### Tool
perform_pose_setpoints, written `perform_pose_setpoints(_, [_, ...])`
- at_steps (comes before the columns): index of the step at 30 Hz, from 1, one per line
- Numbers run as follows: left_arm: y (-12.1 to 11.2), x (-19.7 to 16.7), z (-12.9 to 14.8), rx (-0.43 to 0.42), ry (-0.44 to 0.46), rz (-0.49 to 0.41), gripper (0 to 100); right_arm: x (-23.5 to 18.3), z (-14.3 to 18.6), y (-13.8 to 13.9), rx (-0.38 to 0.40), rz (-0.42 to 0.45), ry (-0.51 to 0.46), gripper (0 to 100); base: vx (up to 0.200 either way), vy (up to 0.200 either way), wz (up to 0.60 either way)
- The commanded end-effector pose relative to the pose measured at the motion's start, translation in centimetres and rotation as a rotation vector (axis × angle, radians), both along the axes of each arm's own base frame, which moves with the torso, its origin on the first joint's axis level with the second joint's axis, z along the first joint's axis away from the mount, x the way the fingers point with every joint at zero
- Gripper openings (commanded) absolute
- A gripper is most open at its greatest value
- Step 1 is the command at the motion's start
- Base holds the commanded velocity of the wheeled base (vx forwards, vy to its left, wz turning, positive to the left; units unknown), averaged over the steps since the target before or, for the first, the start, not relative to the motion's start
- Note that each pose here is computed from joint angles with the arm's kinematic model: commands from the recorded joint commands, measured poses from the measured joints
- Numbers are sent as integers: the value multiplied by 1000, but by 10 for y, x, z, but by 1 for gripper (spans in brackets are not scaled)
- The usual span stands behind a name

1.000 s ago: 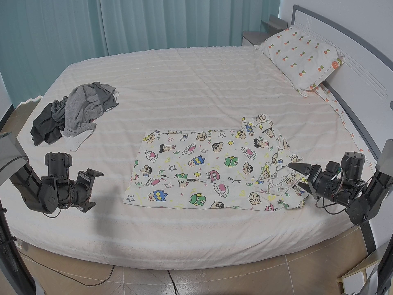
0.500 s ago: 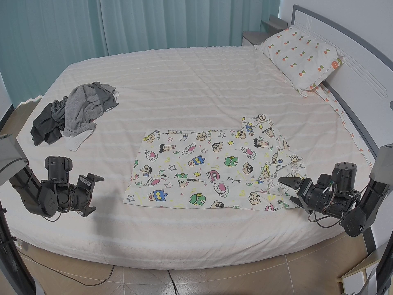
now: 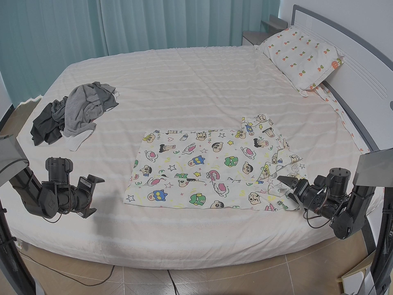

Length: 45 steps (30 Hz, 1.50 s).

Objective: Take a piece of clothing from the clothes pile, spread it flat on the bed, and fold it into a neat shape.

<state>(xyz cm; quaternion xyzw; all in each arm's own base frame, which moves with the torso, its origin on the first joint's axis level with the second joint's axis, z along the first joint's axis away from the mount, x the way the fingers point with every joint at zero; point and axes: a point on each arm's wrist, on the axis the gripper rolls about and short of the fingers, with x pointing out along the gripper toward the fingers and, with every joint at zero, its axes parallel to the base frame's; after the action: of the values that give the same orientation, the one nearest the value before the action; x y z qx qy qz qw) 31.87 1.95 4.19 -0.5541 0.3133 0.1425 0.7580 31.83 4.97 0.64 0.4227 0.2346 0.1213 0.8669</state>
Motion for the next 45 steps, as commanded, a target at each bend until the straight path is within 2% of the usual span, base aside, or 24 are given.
perform_pose_setpoints(1, [-1,-1,-2,-1,3,-3,100,5,-16,-3,-4,-11,24,100,0,0,0])
perform_pose_setpoints(13, [-2,-2,-3,-1,7,-6,100,20,-15,-6,3,-25,-26,100,0,0,0])
perform_pose_setpoints(24, [-2,-2,-3,1,7,-6,100,15,14,-3,15,-16,-101,100,0,0,0])
perform_pose_setpoints(32, [-2,-2,-4,1,9,-6,100,25,-21,-4,4,-22,-27,100,0,0,0])
perform_pose_setpoints(45, [-4,-2,-4,0,10,-11,100,32,-32,-9,2,-40,-16,100,0,0,0])
